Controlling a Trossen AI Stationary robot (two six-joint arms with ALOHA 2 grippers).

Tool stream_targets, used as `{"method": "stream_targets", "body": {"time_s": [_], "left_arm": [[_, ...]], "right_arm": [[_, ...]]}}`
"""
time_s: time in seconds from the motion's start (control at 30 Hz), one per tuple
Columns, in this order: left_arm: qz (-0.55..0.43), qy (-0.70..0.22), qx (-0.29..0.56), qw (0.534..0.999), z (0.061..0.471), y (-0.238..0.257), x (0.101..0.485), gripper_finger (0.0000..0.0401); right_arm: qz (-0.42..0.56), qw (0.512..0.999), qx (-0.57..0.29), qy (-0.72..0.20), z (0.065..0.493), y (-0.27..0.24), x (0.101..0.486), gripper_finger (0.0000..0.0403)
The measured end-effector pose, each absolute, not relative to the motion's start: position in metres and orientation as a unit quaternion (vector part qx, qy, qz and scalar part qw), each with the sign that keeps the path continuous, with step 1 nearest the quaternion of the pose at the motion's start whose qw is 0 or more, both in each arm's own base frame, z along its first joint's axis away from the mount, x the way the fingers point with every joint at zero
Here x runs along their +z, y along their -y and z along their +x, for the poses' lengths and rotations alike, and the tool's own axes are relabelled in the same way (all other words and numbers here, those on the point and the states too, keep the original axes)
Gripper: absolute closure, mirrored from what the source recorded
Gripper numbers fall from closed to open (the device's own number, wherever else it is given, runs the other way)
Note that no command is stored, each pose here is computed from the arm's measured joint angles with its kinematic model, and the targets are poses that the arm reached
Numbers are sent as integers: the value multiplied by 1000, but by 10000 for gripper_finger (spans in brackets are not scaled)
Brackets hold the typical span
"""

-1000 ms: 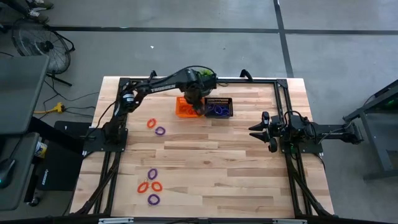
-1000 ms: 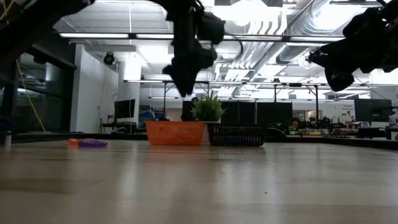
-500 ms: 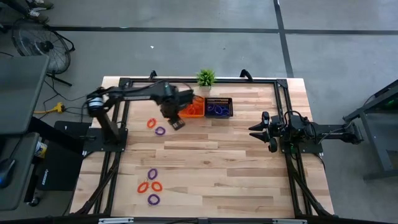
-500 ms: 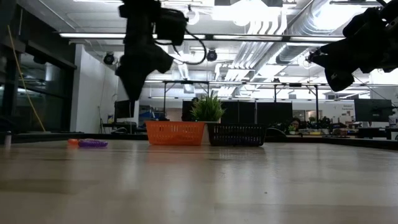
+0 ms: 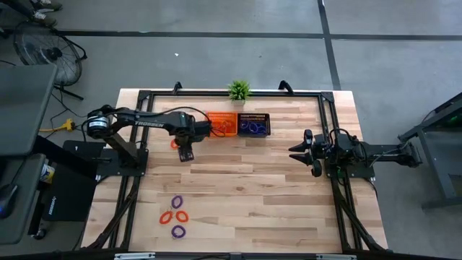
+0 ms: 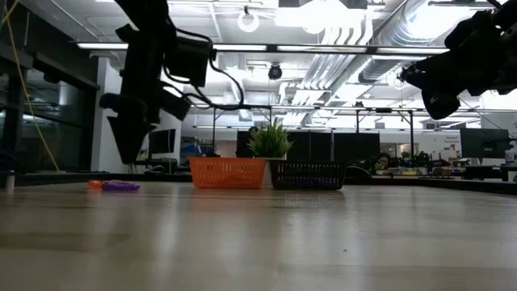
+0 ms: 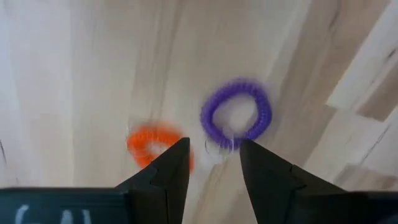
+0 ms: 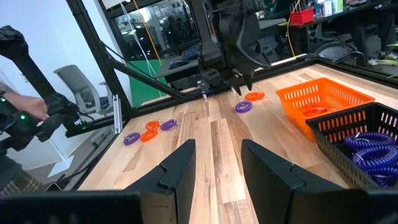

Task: Sort spring keychains into baskets
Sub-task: Put the purple spring keychain into the black basket

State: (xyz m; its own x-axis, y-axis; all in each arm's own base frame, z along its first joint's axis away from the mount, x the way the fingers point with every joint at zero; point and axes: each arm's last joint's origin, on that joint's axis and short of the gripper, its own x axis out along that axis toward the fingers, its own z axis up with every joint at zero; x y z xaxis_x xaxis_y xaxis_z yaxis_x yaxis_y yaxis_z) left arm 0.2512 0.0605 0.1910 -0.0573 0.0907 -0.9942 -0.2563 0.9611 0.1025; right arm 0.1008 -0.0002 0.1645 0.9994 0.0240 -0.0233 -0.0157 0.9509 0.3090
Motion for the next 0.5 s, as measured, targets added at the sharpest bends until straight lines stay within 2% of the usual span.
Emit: {"method": "stream_targets", "body": {"time_s": [0.5], "left_arm": [[56,-701,24,710,251,-60,170,263]], "right_arm": [[156,988,10,-13,101,0,165,279]]}}
